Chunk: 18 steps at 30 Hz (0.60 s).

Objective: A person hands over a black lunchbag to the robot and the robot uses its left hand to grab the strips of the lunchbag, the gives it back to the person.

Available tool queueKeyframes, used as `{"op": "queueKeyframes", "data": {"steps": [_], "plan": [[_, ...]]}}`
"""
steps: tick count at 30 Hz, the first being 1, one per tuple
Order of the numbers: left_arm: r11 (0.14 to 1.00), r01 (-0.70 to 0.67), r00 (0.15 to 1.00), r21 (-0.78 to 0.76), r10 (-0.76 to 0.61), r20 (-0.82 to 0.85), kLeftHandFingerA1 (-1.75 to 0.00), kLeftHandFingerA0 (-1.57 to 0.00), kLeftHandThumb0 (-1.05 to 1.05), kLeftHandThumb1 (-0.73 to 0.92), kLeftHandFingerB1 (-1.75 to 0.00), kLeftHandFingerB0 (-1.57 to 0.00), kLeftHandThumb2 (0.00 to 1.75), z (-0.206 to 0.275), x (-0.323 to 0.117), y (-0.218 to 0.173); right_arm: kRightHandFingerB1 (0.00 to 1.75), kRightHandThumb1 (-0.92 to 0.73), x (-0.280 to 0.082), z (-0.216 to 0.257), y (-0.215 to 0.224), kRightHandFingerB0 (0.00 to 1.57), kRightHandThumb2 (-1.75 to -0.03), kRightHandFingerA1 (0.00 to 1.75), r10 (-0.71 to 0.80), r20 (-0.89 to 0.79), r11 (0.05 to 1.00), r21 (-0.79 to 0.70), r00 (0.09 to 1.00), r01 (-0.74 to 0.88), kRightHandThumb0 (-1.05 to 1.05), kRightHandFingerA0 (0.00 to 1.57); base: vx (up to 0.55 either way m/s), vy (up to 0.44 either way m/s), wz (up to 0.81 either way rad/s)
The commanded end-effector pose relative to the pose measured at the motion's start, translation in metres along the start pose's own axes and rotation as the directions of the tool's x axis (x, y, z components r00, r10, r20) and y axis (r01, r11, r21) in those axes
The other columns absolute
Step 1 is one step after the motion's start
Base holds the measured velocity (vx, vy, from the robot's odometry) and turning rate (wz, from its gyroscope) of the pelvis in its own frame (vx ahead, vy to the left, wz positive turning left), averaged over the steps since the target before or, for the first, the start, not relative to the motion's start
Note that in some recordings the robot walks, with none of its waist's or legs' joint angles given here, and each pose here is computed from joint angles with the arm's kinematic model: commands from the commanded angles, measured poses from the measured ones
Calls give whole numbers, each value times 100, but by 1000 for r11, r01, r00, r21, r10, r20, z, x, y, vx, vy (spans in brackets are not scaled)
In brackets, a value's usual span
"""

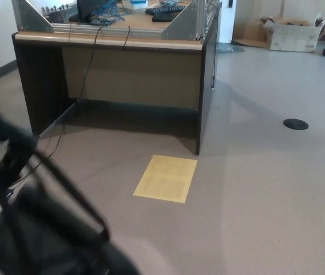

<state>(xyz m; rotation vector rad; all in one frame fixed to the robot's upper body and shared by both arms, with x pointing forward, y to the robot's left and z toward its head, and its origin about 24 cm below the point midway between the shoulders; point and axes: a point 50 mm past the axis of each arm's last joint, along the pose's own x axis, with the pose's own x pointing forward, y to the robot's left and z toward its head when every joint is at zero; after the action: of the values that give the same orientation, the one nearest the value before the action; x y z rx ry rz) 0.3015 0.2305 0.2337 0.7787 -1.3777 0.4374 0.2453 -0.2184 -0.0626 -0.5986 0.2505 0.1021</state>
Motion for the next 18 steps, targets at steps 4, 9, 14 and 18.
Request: {"op": "queueKeyframes", "data": {"steps": [4,9,14,18], "plan": [[999,43,985,31,-48,166,-175,-71,-18,61,-167,-56,53,31,111,-57,46,-65,3,4,-8,56,-59,48,-29,20,1000,-12,999,29,-40,51,0,0,0],[1000,28,972,-6,-26,234,-175,-72,-14,58,-163,-58,52,65,156,-86,59,-49,5,6,-7,48,-86,57,-26,26,999,30,999,25,-44,41,0,0,0],[1000,18,970,-22,-12,242,-175,-74,-15,56,-175,-53,54,89,183,-107,59,-50,6,7,-9,49,-88,57,-19,28,1000,13,999,18,-48,40,0,0,0],[999,47,968,6,-48,247,-175,-74,-16,58,-166,-59,53,99,199,-116,59,-51,7,8,-9,48,-88,56,-3,25,1000,-14,1000,4,-46,38,0,0,0]]}}
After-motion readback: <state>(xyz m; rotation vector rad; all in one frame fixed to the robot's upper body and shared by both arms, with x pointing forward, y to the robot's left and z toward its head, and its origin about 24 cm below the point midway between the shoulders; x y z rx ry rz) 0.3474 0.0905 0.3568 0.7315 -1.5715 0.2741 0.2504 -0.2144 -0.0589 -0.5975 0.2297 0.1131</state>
